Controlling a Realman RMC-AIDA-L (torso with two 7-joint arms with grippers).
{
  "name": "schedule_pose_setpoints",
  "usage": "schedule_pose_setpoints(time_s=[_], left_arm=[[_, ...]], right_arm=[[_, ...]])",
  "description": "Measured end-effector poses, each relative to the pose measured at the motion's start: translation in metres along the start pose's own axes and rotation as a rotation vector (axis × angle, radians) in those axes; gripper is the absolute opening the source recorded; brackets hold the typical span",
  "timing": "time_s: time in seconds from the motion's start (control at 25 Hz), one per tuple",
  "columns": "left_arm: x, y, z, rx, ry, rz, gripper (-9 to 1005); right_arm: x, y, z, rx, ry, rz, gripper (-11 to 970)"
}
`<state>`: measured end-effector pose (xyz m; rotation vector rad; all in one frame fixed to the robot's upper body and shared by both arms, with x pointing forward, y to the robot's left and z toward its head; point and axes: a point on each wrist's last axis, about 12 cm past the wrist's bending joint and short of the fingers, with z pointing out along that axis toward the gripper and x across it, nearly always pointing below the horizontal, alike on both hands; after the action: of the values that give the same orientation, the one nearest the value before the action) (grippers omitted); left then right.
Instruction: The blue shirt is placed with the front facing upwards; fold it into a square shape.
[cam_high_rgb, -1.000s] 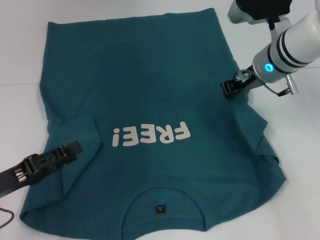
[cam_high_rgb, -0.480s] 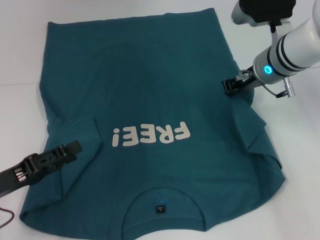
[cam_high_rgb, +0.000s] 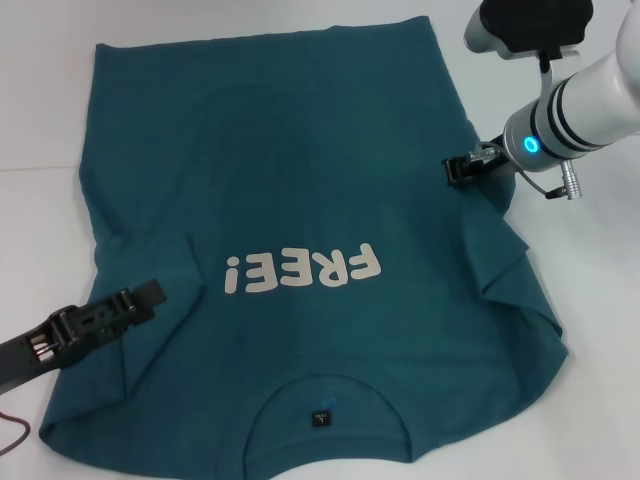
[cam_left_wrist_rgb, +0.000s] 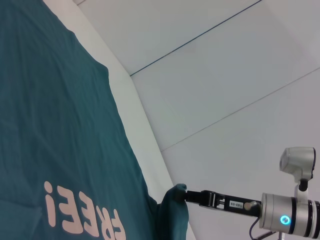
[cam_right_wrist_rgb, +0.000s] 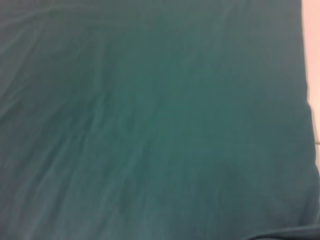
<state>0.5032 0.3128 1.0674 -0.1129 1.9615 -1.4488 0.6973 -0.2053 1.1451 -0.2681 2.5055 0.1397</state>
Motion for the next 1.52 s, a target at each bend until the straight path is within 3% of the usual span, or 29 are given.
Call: schedule_pose_setpoints(time_s=[0.44, 0.64, 0.88, 1.08, 1.52], left_arm=[[0.001, 0.000, 0.000, 0.000, -0.001, -0.003, 609], [0.001, 0.001, -0.001, -0.002, -0.002, -0.004, 609], [0.002, 0.001, -0.001, -0.003, -0.002, -0.004, 609], [0.002, 0.001, -0.001, -0.003, -0.002, -0.004, 609], [0.001, 0.001, -0.002, -0.004, -0.013, -0.006, 608]], right_arm=[[0.009, 0.010, 0.005, -0.002, 0.044, -0.059, 23], [0.009, 0.019, 0.005, -0.020, 0.050, -0.070, 217], [0.006, 0.025, 0.001, -0.128, 0.053, -0.029, 341], [0.007, 0.017, -0.004, -0.149, 0.072, -0.030, 444], [0.024, -0.009, -0.019, -0.127, 0.136, -0.018, 445]])
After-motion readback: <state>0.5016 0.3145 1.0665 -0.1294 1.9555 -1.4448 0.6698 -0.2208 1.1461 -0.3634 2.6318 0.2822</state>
